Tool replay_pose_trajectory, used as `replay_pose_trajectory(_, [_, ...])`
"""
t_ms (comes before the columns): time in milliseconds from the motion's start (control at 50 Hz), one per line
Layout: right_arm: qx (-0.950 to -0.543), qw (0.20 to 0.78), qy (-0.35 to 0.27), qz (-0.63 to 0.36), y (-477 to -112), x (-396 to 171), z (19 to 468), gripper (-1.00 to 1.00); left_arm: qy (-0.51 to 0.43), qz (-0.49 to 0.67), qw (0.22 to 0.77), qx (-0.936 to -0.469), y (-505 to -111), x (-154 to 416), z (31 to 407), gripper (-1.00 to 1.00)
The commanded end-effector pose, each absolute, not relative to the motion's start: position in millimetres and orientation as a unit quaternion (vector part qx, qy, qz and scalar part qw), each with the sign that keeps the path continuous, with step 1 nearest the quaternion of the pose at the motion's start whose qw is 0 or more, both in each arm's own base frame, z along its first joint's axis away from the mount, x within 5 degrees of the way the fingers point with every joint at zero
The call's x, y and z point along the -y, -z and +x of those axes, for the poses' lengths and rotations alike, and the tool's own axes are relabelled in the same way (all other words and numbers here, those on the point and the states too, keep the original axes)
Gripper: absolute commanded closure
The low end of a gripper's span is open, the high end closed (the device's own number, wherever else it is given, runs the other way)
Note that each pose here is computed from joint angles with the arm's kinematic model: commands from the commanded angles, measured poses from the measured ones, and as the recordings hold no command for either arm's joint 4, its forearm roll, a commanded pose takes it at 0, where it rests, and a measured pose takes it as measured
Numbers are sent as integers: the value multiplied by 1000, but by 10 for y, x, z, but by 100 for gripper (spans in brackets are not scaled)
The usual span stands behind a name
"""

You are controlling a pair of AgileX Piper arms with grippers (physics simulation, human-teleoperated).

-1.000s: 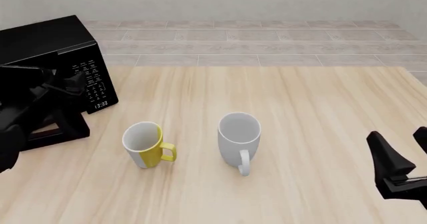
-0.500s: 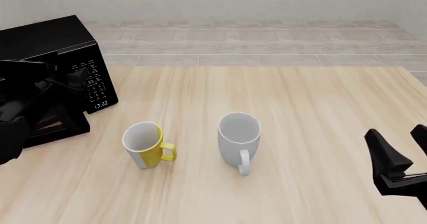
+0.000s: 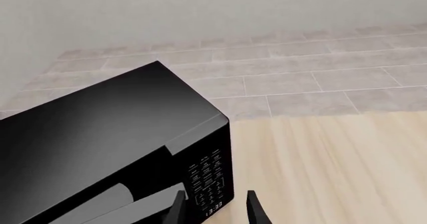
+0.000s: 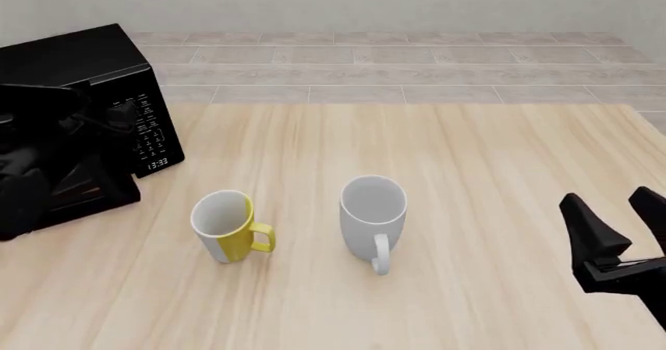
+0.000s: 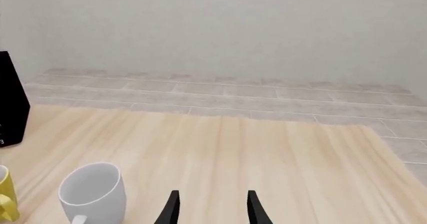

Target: Close the microwave.

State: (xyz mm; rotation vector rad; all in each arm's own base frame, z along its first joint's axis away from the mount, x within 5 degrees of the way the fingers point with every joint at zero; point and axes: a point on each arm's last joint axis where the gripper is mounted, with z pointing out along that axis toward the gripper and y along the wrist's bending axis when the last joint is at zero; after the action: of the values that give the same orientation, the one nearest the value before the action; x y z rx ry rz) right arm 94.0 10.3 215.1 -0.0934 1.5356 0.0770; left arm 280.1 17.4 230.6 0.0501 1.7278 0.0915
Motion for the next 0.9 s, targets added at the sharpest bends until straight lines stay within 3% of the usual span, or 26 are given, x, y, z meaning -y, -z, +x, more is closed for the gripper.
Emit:
replay_pose_trajectory(20, [-694, 718, -37, -40, -2153, -103, 936, -100, -55, -7, 613, -788, -2144, -287, 2912, -100])
replay_pose_trajectory(900, [-699, 713, -35, -41, -2131, -112, 1032, -100, -54, -22, 601, -797, -2100, -365, 3129, -100])
